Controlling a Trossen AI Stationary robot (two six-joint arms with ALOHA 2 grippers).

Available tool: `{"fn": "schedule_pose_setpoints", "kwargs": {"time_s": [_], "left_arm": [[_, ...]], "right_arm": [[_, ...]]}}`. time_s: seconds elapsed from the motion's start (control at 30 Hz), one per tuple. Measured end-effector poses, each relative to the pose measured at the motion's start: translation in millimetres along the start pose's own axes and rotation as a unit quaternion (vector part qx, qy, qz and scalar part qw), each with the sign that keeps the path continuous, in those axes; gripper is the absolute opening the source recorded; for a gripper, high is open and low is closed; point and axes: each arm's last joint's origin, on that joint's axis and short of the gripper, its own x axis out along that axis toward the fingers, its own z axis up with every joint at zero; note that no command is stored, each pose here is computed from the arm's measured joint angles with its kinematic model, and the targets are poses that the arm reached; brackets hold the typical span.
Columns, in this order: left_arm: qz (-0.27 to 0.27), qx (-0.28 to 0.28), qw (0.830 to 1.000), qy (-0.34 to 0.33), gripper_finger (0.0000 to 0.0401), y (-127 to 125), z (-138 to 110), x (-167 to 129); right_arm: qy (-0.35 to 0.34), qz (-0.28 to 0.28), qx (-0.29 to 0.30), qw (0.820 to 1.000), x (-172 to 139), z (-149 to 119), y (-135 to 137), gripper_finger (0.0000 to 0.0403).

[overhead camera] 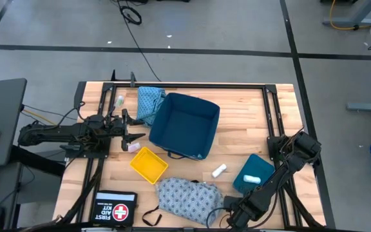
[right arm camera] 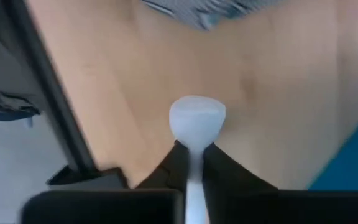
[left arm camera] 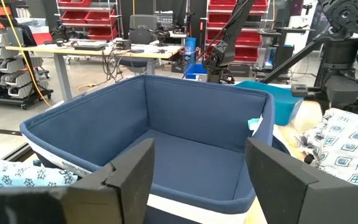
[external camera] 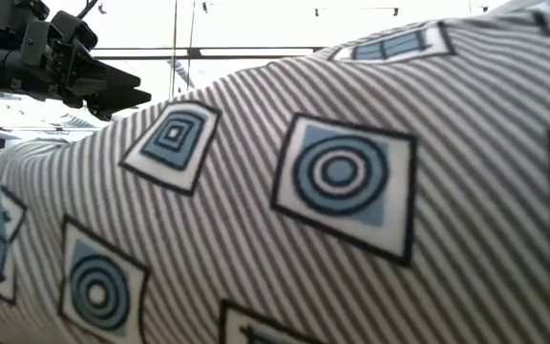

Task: Pick & place medical supplies in basket/bin
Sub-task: Put the bottom white bandage into the blue bin

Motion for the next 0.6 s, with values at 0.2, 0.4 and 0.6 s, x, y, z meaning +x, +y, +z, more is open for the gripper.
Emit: {"fn": "schedule_pose_setpoints", "kwargs": {"time_s": [0.2,0.4,0.6], "left_arm": [[0.000,0.000,1.000,-0.001,0.0238,0,0,0],[0.000,0.000,1.000,0.000,0.0238,0,0,0],[0.000,0.000,1.000,0.000,0.0238,0,0,0]], "right_arm": [[-0.019,0.014,-0.006,1.000,-1,4,3,0.0010],[-0.067,0.009,-0.023,0.997,-12,10,11,0.0010],[-0.084,-0.043,-0.027,0.995,-40,14,18,0.0010]]}}
